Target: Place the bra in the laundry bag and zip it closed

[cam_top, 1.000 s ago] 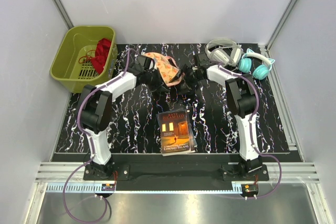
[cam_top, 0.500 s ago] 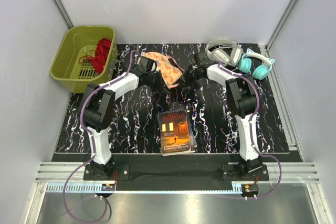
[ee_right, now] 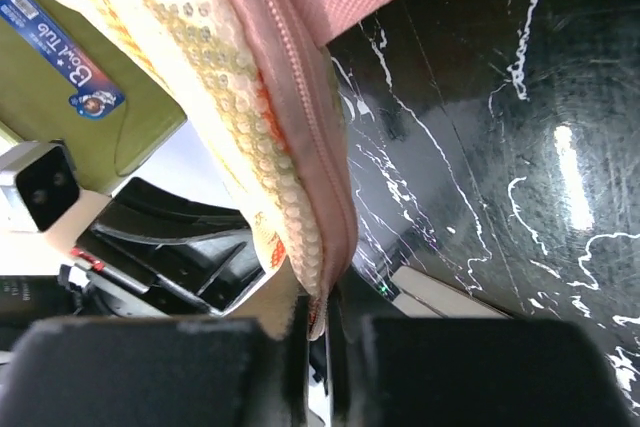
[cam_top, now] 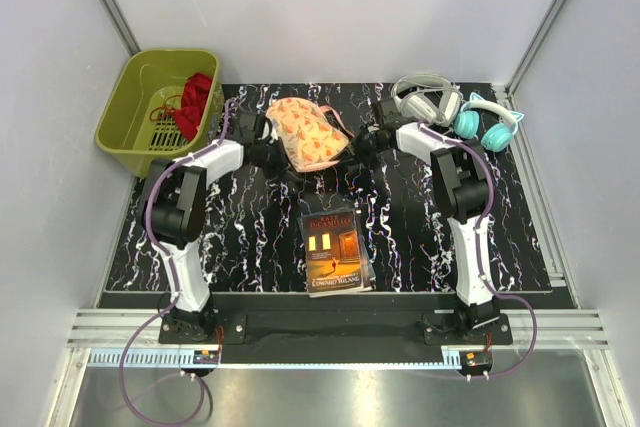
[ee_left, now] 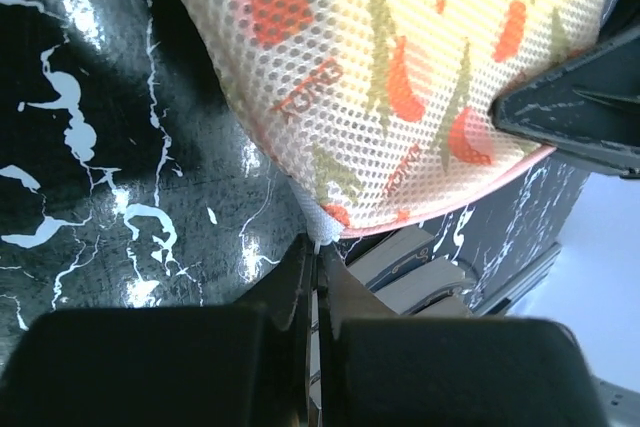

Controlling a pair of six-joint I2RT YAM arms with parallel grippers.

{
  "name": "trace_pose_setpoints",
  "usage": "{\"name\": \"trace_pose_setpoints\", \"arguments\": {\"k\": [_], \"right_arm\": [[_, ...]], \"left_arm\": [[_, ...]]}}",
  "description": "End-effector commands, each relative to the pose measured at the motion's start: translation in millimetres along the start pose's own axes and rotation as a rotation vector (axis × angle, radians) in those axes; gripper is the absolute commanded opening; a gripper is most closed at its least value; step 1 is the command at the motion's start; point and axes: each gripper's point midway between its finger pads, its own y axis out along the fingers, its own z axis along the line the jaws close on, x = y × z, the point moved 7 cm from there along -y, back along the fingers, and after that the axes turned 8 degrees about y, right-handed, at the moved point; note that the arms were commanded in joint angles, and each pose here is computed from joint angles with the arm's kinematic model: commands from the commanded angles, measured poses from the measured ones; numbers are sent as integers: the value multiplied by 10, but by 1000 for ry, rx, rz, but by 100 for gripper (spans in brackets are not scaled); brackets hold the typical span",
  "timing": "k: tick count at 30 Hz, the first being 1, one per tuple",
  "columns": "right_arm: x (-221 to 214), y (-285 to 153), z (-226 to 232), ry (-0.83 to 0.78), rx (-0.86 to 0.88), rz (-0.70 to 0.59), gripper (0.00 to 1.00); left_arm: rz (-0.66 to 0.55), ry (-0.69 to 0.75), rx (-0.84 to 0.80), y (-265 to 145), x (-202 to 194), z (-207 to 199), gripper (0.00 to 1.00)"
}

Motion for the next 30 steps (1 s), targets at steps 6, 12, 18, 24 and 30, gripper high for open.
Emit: {"name": "trace_pose_setpoints", "arguments": {"k": [6,12,18,24,30], "right_arm": [[128,-311,71,-129,38,-48,66],[75,-642,-117,-263,-158,-154,90],[-87,-1110,-300,-417,-362,-313,100],[-518,-1535,-382,-553,-372,-429,100],[-1206,-1847,-560,-644,-58,-478,100]], "left_arm": [[-95,155,137,-416,212,-131,34],[-144,276,193,-792,98,-359,49],[-157,427,198,-880,-233,-828,53],[-135,550,122,-842,-696,-1287,61],[-235,546,-56,-1032,-1189,-1320,66]]}}
